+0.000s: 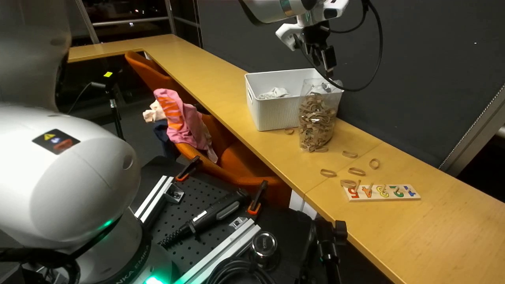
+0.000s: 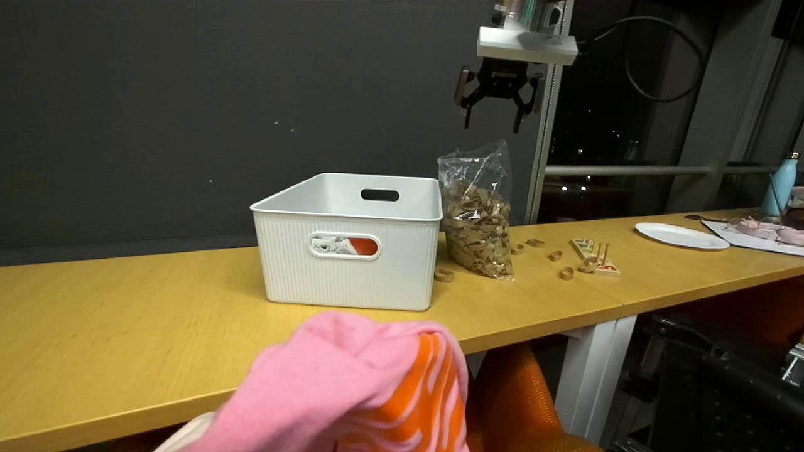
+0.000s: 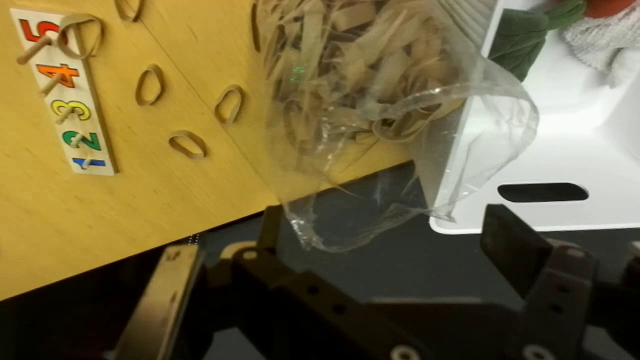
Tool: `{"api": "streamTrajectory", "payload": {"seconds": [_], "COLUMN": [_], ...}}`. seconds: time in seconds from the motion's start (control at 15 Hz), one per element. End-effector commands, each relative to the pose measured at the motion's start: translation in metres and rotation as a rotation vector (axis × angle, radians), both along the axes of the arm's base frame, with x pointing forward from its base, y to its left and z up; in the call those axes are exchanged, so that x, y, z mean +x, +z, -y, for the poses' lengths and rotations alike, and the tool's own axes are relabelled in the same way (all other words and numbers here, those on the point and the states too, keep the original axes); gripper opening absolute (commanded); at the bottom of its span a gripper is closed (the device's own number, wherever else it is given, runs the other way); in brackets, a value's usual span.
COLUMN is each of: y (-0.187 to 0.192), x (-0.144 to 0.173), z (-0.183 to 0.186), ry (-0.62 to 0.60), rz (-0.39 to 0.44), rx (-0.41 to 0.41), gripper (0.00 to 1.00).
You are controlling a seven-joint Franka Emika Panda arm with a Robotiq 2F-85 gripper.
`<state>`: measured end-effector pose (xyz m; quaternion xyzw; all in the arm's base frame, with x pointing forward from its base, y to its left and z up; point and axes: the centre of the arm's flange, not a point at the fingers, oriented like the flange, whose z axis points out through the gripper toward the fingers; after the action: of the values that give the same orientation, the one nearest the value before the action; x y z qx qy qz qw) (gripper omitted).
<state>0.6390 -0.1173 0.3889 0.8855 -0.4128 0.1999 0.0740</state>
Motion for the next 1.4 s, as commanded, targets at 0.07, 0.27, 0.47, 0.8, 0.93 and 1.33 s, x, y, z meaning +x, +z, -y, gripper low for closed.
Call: {"api": "streamTrajectory", "payload": {"seconds": [0.07, 0.27, 0.47, 0.8, 0.93, 1.33], "y": [0.015, 0.002, -0.019, -0.079, -0.101, -0.144], "x": [-0.093, -0.123, -0.127, -0.14, -0.142, -0.152], "z": [0.033, 0.089, 0.16, 0.206, 0.207, 0.203], "ry": [-0.006, -0.003, 0.001, 0.175, 0.277, 0.58], "rz": [-0.059, -0.142, -0.237, -0.406, -0.454, -0.53], "rx": [0.012, 0.005, -0.001, -0.031, -0.049, -0.114], "gripper": [1.0, 1.0, 1.0, 1.0, 1.0, 1.0]}}
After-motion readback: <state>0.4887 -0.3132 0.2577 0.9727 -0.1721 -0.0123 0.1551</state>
